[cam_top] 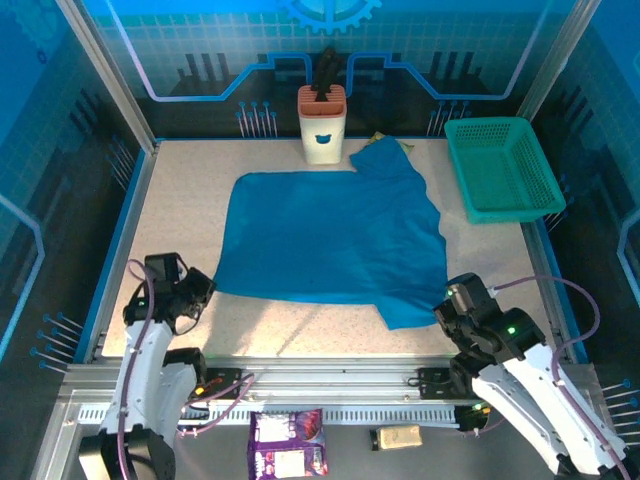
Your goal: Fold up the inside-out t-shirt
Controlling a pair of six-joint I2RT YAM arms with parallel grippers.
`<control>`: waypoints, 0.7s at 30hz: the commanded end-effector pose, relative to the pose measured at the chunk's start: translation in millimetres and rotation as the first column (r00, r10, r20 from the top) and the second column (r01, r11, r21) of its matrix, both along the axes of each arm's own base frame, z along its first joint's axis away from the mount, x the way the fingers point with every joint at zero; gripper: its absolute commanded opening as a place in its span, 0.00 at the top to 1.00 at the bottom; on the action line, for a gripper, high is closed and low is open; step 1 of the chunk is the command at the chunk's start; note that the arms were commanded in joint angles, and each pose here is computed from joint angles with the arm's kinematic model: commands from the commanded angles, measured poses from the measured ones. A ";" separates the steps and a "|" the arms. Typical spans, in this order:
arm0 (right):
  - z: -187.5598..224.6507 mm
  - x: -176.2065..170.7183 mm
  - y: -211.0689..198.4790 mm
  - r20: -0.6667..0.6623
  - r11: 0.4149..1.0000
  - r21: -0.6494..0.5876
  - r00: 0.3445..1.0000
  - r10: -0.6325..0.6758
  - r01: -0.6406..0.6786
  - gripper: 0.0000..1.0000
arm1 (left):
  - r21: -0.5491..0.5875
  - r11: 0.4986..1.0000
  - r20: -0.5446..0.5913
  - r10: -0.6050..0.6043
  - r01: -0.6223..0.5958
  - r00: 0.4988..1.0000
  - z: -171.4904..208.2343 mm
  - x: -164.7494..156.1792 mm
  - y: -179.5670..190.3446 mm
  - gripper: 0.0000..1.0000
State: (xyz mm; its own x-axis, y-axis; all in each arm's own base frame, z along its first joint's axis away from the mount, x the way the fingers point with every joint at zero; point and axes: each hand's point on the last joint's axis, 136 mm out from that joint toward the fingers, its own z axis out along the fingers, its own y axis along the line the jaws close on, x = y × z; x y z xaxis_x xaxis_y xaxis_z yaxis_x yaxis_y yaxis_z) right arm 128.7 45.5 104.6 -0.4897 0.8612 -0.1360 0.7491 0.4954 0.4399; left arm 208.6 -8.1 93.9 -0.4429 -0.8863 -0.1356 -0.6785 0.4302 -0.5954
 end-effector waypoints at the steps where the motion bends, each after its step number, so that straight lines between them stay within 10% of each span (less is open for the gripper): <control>1: 17.6 -8.4 -6.8 0.012 0.997 -0.047 0.998 0.061 -0.060 1.00 | 0.031 0.999 -0.006 0.041 -0.041 0.999 13.7 -9.5 7.7 1.00; 21: 91.3 133.6 50.7 0.208 0.886 -0.220 0.868 0.451 -0.407 1.00 | 0.045 0.991 0.068 -0.127 0.124 0.990 39.9 63.0 5.6 1.00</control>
State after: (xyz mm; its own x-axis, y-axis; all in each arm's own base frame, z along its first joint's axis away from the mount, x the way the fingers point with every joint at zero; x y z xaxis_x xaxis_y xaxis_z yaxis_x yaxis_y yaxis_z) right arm 229.2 90.4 174.8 -0.7344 0.5873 -0.3400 0.4354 0.7921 0.4277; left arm 247.7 -5.5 114.8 -0.5068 -0.8514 -0.1354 -0.6547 0.4823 -0.5821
